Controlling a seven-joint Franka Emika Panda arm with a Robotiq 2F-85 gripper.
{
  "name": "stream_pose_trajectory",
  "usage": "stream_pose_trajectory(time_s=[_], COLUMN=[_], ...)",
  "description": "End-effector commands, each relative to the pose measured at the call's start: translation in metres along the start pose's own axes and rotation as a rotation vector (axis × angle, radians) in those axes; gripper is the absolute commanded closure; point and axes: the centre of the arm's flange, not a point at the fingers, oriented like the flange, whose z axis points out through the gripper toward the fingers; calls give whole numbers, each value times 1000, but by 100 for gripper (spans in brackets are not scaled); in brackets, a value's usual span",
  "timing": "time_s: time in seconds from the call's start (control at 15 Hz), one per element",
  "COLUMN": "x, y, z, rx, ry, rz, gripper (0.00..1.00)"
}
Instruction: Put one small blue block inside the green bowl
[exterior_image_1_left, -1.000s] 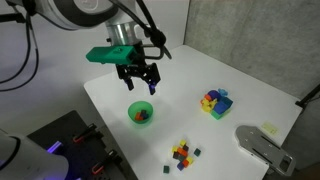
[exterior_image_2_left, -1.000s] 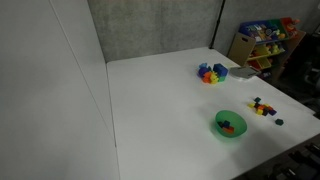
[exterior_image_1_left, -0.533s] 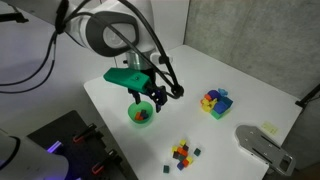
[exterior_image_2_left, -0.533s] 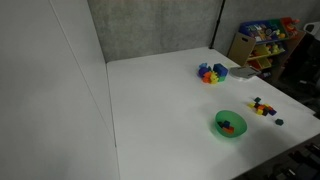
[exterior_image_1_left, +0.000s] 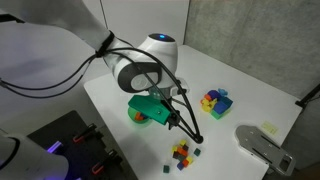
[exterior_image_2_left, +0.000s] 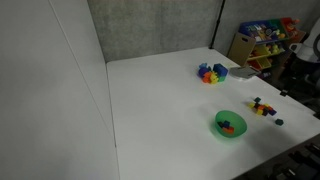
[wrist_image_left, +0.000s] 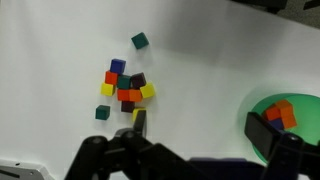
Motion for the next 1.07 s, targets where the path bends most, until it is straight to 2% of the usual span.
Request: stream_pose_trajectory(time_s=[0.0, 0.33, 0.67, 1.0], x=[20, 18, 8, -6], y=[32, 54, 67, 77], z=[44, 116, 180, 217], rx=[-6, -38, -27, -17], ry=[-7, -43, -116, -184], rz=[13, 50, 51, 49], gripper=[0, 0, 0, 0])
